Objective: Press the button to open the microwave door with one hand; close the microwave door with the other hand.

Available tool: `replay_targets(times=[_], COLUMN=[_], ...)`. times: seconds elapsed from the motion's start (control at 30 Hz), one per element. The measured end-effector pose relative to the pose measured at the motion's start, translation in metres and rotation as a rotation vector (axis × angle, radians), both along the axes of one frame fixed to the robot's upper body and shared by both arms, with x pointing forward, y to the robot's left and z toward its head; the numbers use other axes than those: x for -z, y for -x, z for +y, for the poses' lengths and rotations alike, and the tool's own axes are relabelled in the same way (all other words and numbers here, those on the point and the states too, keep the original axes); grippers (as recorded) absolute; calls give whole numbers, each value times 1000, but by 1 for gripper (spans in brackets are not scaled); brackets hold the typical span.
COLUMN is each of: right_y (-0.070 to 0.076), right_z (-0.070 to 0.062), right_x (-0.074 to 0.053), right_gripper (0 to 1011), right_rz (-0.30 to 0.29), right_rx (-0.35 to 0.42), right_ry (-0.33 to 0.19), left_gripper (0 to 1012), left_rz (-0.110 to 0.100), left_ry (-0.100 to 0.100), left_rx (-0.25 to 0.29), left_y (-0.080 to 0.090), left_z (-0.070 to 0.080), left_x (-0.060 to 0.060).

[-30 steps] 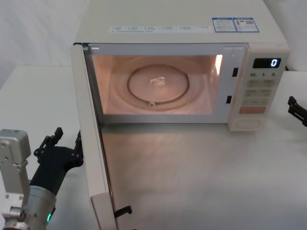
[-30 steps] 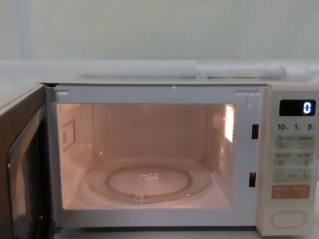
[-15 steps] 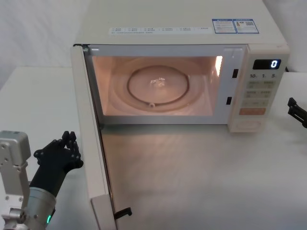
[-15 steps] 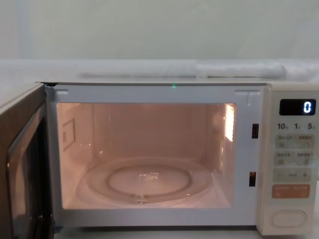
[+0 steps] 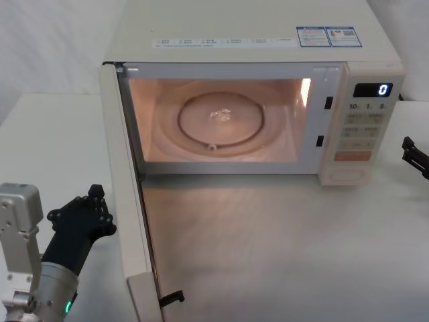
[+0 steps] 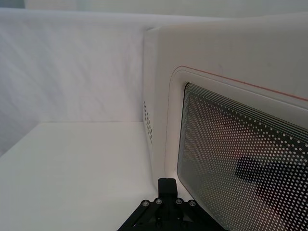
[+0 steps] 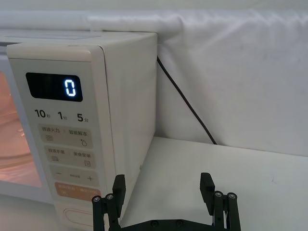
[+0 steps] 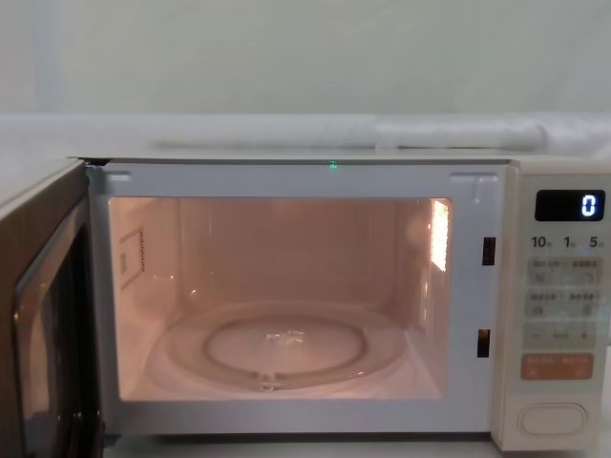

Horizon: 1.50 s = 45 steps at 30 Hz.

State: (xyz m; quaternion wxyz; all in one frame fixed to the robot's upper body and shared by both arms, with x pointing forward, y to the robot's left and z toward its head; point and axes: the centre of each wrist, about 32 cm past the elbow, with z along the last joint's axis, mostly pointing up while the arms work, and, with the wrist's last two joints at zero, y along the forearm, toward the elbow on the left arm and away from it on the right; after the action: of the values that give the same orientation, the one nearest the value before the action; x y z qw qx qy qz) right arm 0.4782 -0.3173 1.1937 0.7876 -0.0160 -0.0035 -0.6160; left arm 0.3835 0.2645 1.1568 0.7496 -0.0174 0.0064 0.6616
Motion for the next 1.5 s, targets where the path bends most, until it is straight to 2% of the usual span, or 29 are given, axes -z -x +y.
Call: replay_targets(times=[0.2, 0.3, 0.4, 0.53, 0.7, 0.73, 0.87, 1.03, 1.17, 1.2, 1.3, 1.5], right_y=[0, 0, 0, 0, 0, 0, 0, 0, 0, 0, 0, 0], right_z=[0, 0, 0, 0, 0, 0, 0, 0, 0, 0, 0, 0], right_x=[0, 0, 0, 0, 0, 0, 0, 0, 0, 0, 0, 0], right_gripper=[1002, 1002, 1002, 1002, 1002, 1002, 1002, 1002, 1002, 1002, 1002, 1002], right_rz=[0, 0, 0, 0, 0, 0, 0, 0, 0, 0, 0, 0], right_rx=[0, 0, 0, 0, 0, 0, 0, 0, 0, 0, 0, 0], right_ry=[0, 0, 0, 0, 0, 0, 0, 0, 0, 0, 0, 0], left_gripper=[0, 0, 0, 0, 0, 0, 0, 0, 0, 0, 0, 0], left_rz=[0, -2, 0, 0, -11, -16, -29, -70, -96, -96, -111, -132], left_ry=[0, 10, 22, 24, 13, 5, -4, -9, -29, -29, -48, -55], left_rx=[0, 30, 62, 82, 101, 110, 138, 239, 324, 324, 390, 477], left_y=[0, 1, 4, 11, 24, 28, 35, 45, 49, 49, 48, 41], left_z=[0, 1, 6, 17, 33, 37, 44, 54, 56, 56, 56, 52], left_x=[0, -2, -7, -16, -29, -32, -39, -53, -65, -65, -73, -82])
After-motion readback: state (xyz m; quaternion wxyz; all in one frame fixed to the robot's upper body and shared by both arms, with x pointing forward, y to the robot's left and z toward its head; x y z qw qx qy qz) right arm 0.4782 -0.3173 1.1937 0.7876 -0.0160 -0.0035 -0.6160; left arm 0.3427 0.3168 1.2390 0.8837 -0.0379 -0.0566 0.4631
